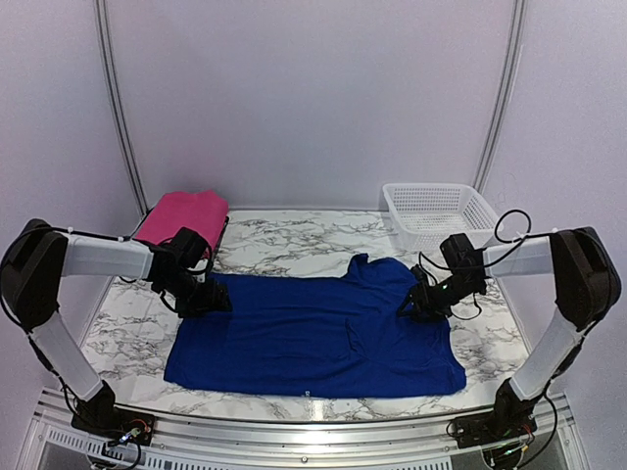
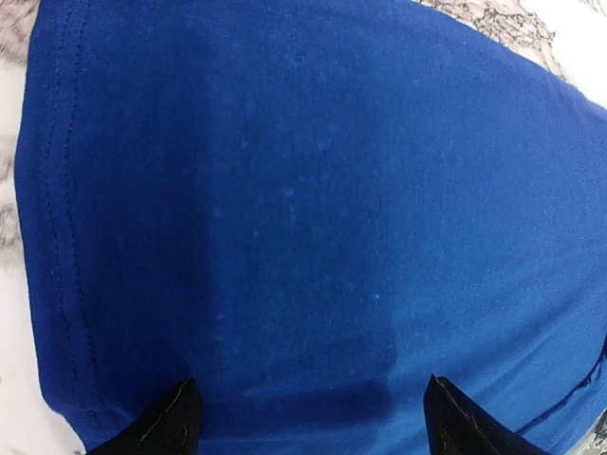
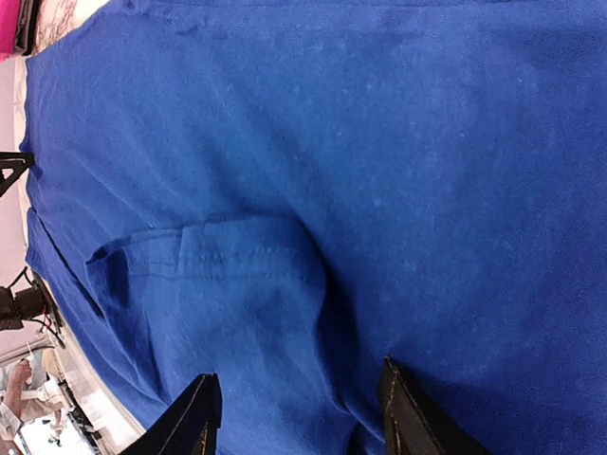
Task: Fold and stack the mixed laundry pile
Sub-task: Pick up the 1/3-folded T-shirt from the center of the board.
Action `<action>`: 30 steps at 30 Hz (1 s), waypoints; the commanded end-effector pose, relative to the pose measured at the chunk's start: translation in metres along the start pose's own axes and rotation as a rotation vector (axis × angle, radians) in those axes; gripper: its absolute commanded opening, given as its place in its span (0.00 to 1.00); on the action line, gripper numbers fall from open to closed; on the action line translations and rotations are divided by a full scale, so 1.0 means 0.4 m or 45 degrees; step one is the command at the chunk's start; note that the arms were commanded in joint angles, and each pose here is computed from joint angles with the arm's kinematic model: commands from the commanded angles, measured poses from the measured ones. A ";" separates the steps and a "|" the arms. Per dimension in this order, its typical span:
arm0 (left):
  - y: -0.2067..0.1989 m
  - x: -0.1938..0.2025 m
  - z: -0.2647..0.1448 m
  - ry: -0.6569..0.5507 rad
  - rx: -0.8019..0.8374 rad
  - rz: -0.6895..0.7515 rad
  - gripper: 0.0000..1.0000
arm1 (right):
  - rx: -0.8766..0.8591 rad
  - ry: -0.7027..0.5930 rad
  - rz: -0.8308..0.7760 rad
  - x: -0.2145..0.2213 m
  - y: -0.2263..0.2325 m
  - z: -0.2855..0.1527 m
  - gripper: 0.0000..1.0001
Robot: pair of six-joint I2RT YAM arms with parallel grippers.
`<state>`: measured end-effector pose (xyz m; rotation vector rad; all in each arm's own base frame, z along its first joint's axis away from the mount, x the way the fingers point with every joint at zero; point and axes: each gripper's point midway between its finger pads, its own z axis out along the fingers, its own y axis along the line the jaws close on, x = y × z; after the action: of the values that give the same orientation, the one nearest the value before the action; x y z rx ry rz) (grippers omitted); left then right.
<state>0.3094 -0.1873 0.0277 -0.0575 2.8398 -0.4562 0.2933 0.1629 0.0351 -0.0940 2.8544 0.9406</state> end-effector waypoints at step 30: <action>-0.250 -0.232 -0.092 -0.146 0.320 0.311 0.89 | 0.378 -0.149 -0.574 -0.448 0.126 0.065 0.46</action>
<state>0.3843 -0.2317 0.1106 0.1632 2.6487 -0.6479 0.4597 0.2201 0.0775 -0.5333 2.6447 0.5454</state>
